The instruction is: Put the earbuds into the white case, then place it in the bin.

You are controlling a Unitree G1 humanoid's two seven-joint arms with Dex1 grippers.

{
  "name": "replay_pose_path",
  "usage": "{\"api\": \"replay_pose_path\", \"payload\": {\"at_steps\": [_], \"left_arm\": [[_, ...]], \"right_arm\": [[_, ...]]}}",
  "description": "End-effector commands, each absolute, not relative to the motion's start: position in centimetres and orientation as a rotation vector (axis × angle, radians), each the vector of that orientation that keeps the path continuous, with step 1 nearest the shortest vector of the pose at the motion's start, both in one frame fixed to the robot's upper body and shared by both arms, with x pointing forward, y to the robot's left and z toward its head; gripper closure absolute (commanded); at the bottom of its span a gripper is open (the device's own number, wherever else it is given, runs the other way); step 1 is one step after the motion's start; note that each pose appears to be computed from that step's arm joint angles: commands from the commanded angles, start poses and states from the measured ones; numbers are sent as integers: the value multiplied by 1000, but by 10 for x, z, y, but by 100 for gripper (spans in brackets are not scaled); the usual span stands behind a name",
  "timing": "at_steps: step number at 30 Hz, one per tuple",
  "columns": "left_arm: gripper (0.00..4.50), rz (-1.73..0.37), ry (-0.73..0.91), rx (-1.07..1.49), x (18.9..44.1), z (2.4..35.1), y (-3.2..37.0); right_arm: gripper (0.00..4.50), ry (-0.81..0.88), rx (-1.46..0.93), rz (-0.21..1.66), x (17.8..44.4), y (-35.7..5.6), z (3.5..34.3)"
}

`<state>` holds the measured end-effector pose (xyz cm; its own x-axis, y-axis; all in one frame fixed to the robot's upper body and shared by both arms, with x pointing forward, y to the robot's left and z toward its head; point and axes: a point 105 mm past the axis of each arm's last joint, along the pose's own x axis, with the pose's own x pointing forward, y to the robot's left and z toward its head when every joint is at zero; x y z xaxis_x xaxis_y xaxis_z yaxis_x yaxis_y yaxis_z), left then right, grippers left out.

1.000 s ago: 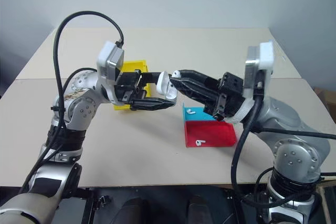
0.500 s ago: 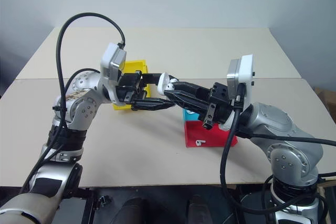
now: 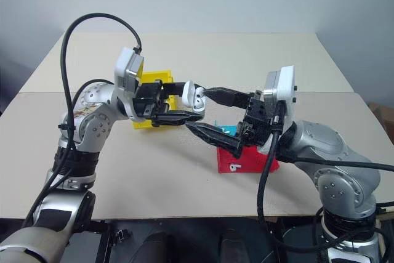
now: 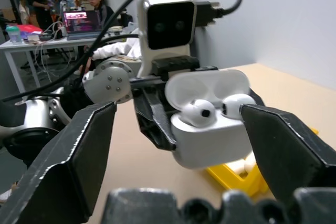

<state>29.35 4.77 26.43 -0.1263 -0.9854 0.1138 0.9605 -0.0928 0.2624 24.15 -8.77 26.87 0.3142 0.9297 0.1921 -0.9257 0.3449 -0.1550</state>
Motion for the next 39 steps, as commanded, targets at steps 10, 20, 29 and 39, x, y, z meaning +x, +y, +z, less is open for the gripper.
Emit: {"api": "replay_pose_path", "payload": {"at_steps": [10,20,29,39], "left_arm": [[167,-1696,-381,135,287,275,45],[167,-1724,-361,135,291,269,34],[167,-1730,-349,133,295,264,28],[167,-1689,-349,156,300,266,36]], "right_arm": [[4,-308,-54,1244,234,-116,288],[268,-307,-542,1378,254,-116,341],[447,-260,-918,1572,275,-61,349],[447,-228,-1191,1691,279,-49,326]]}}
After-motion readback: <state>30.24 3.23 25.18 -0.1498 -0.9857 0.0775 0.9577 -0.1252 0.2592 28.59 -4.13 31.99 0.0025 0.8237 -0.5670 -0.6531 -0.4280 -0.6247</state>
